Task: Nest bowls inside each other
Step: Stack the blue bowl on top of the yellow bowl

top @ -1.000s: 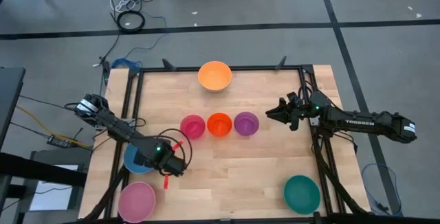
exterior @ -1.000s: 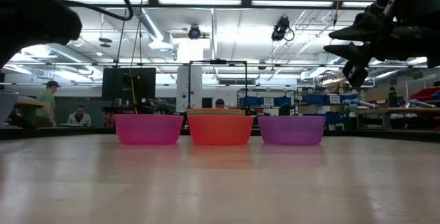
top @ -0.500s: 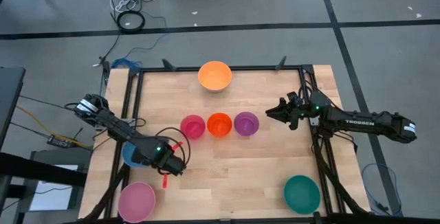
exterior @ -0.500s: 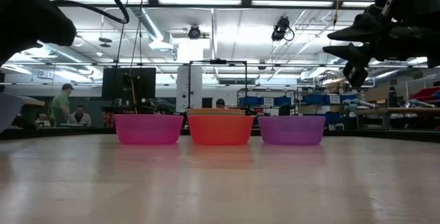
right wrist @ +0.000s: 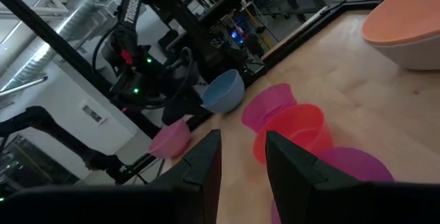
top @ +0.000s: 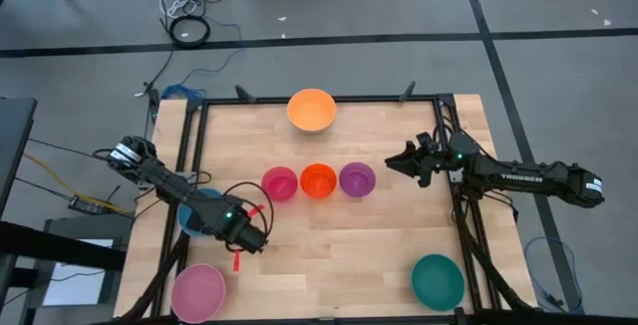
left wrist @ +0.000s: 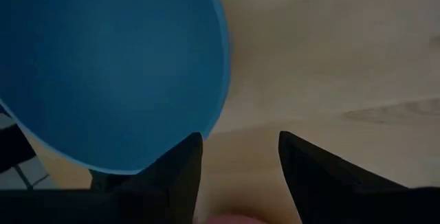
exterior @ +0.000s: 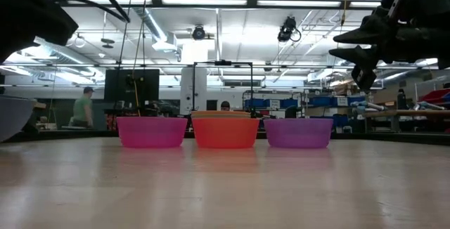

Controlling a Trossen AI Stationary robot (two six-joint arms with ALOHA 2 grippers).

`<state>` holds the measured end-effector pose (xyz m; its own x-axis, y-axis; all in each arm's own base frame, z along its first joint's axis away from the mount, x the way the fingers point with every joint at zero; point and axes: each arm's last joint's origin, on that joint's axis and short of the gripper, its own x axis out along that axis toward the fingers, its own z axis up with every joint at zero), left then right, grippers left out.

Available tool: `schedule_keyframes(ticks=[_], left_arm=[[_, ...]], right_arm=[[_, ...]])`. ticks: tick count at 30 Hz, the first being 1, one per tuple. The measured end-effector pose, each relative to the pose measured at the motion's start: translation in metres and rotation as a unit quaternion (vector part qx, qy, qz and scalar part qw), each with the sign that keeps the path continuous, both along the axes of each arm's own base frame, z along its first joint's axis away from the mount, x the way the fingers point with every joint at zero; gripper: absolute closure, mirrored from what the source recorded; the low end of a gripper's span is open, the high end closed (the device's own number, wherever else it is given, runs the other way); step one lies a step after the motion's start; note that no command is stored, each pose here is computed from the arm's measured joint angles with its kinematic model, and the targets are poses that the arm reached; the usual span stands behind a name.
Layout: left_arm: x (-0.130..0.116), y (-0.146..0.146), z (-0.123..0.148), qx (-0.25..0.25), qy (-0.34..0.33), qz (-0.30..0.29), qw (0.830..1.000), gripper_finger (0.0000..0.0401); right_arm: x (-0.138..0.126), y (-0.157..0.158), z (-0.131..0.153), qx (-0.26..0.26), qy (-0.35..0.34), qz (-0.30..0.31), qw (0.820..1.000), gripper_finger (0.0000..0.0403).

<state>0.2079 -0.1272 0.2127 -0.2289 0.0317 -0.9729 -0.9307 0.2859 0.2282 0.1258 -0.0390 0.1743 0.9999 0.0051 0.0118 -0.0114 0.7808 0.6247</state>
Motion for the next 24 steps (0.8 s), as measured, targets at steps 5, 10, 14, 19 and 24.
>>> schedule_keyframes(ticks=[5,10,14,19,24], left_arm=[[-0.005,0.004,0.005,0.027,0.029,-0.011,0.999,0.0199],[-0.010,0.007,0.001,0.037,0.048,-0.016,0.998,0.0199],[-0.010,0.006,-0.013,0.013,0.038,-0.024,0.999,0.0199],[-0.013,0.008,-0.026,0.010,0.038,-0.024,0.999,0.0200],[-0.018,0.010,-0.031,0.006,0.053,-0.035,0.998,0.0243]], right_arm=[[0.000,0.000,0.000,0.000,0.000,-0.004,1.000,0.0300],[0.000,0.000,0.000,0.000,0.000,-0.004,1.000,0.0300],[0.000,0.000,0.000,0.001,0.001,-0.004,1.000,0.0300],[0.000,0.000,0.000,0.001,0.001,-0.004,1.000,0.0300],[0.000,0.000,0.000,0.001,0.001,-0.004,1.000,0.0300]])
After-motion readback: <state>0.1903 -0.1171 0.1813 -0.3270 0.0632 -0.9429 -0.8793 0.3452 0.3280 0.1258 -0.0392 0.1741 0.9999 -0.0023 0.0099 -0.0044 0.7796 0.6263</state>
